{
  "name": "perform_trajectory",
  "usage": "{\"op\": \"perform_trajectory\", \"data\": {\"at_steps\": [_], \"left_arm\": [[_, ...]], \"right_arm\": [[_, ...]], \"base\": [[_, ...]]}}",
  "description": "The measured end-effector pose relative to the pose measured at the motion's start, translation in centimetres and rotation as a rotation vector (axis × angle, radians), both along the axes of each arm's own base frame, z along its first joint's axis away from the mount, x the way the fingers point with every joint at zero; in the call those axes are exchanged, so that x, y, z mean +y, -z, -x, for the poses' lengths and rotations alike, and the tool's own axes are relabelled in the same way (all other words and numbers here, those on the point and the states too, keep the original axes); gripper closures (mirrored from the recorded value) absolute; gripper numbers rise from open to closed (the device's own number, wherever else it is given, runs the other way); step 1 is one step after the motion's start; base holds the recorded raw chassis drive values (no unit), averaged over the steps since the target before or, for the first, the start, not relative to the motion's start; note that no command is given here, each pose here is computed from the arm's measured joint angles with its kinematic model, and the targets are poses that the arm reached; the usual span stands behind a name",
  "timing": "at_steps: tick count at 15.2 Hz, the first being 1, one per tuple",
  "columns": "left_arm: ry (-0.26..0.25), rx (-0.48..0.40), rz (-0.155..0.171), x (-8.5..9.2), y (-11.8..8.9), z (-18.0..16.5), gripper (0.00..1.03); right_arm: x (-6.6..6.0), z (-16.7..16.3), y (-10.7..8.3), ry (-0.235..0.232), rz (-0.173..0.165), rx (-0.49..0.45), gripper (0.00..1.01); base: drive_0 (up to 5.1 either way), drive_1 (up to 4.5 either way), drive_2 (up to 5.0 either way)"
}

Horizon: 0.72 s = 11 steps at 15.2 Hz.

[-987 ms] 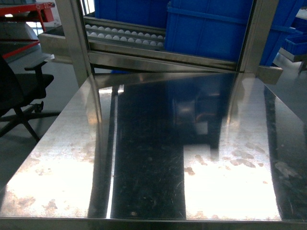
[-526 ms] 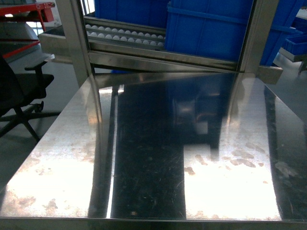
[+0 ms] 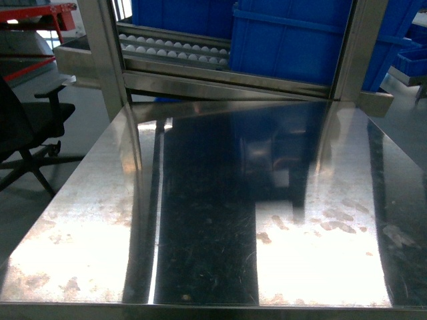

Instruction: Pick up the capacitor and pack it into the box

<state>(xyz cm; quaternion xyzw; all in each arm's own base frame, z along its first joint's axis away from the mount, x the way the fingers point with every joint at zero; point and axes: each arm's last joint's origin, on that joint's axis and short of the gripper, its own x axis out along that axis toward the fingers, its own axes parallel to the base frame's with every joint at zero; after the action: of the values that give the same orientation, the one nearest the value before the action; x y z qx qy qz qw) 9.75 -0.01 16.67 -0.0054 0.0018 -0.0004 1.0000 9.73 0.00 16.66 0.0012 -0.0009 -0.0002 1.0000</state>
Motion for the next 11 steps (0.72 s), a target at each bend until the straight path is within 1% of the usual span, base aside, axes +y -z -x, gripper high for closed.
{"op": "perform_trajectory", "data": {"at_steps": [11], "left_arm": [[0.0, -0.003, 0.0, 0.0, -0.03, 0.0, 0.59]], "right_arm": [[0.0, 0.0, -0.03, 0.0, 0.0, -0.003, 0.03]], "base": [[0.0, 0.0, 0.0]]}}
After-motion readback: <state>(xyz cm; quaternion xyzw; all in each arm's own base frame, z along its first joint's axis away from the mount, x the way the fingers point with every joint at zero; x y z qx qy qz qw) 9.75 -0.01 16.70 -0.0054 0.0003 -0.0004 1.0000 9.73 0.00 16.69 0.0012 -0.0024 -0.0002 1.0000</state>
